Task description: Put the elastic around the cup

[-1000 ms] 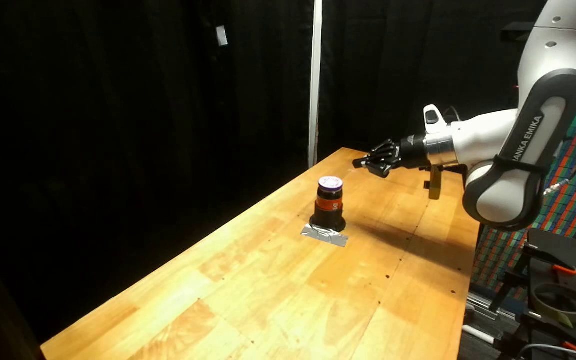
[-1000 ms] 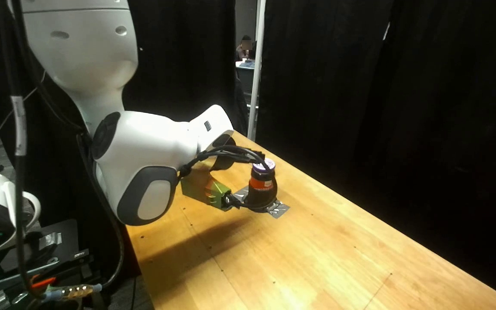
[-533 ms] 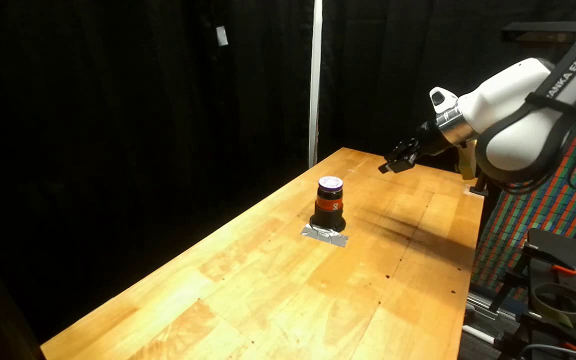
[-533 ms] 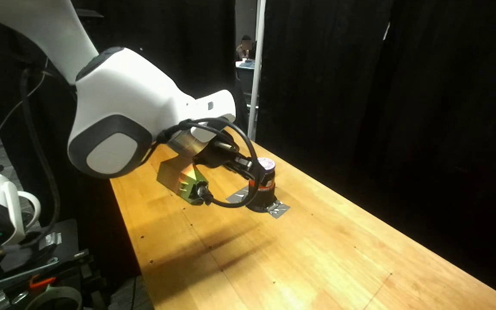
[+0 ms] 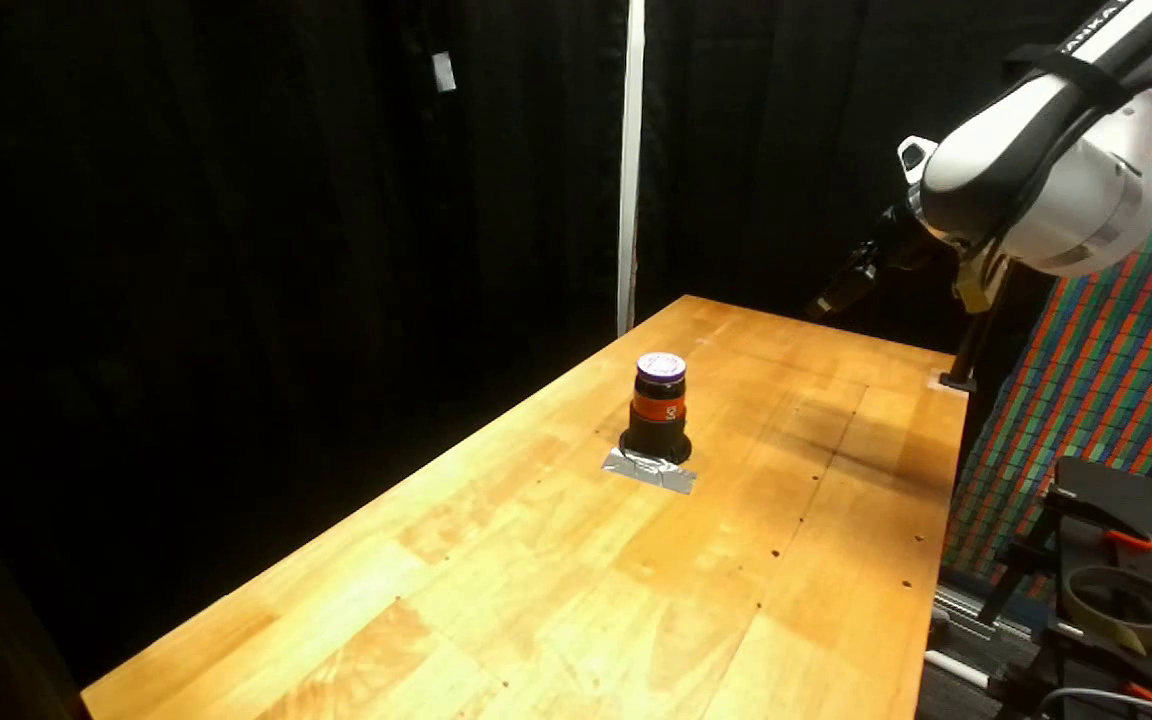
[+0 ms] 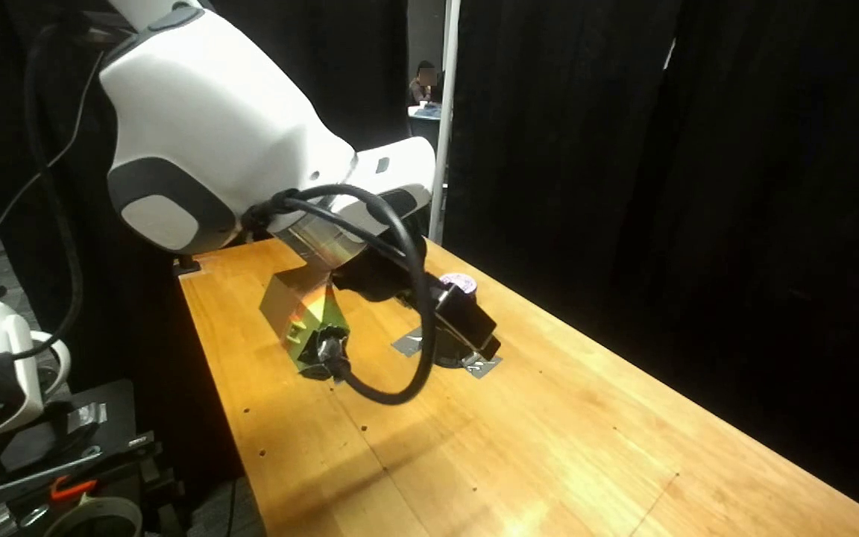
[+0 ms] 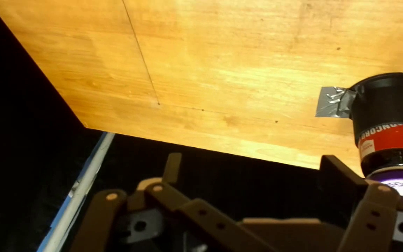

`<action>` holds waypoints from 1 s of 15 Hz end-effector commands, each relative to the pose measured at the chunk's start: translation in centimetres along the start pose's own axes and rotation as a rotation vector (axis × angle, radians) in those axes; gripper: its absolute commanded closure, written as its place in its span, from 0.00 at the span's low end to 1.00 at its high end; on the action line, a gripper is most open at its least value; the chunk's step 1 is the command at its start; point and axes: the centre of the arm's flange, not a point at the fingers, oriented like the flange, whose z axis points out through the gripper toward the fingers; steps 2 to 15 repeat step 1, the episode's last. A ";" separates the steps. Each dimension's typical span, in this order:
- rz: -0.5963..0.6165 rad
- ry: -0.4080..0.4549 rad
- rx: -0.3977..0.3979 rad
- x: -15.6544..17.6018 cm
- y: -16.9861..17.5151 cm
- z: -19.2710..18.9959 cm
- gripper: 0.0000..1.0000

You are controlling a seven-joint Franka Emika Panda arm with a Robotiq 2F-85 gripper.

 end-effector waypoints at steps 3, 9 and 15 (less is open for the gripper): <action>0.016 -0.008 -0.006 -0.3 0.1 -0.1 0.00; 0.016 -0.008 -0.006 -0.3 0.1 -0.1 0.00; 0.016 -0.008 -0.006 -0.3 0.1 -0.1 0.00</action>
